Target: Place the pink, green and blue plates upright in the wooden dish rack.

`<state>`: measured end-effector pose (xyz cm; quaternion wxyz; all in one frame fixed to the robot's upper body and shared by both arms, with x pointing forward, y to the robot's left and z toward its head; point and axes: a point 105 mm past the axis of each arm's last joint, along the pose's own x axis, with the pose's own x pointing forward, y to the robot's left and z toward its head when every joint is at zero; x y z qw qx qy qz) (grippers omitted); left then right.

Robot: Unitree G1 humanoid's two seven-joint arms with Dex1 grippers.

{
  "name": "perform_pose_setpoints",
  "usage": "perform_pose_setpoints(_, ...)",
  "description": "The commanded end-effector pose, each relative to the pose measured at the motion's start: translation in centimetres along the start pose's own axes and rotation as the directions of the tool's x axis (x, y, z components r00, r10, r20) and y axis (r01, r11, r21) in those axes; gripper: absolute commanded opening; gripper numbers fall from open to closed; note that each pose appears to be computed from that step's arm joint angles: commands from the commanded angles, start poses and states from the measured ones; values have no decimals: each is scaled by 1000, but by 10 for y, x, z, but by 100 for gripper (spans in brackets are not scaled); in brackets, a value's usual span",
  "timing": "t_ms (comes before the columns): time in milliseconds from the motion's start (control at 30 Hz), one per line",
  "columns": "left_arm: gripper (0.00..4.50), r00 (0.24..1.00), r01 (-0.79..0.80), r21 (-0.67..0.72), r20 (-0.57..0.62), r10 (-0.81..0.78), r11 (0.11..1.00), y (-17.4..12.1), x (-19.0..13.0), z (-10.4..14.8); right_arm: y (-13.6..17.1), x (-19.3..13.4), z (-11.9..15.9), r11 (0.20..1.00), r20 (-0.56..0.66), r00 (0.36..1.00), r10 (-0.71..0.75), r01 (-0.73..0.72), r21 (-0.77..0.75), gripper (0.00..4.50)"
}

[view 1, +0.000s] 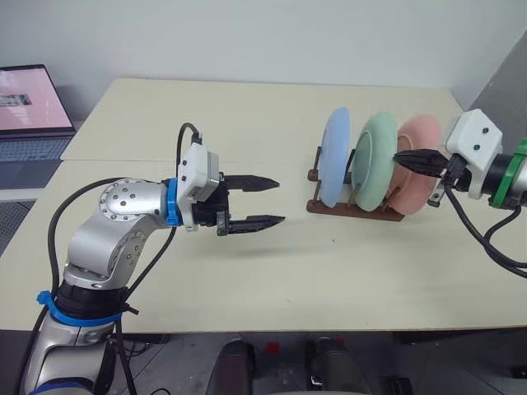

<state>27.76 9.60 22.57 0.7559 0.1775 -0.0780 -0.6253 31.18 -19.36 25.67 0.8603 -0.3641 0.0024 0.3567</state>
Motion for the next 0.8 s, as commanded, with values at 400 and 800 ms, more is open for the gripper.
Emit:
perform_pose_setpoints(400,450,915,-198,149,-326,237,969,29,-68,-21,-19,-79,0,996,-157,984,90,-87,23,275)
perform_pose_setpoints(800,450,813,-257,102,-515,272,961,12,-104,-47,-28,-102,-31,993,-296,948,115,-121,-4,340)
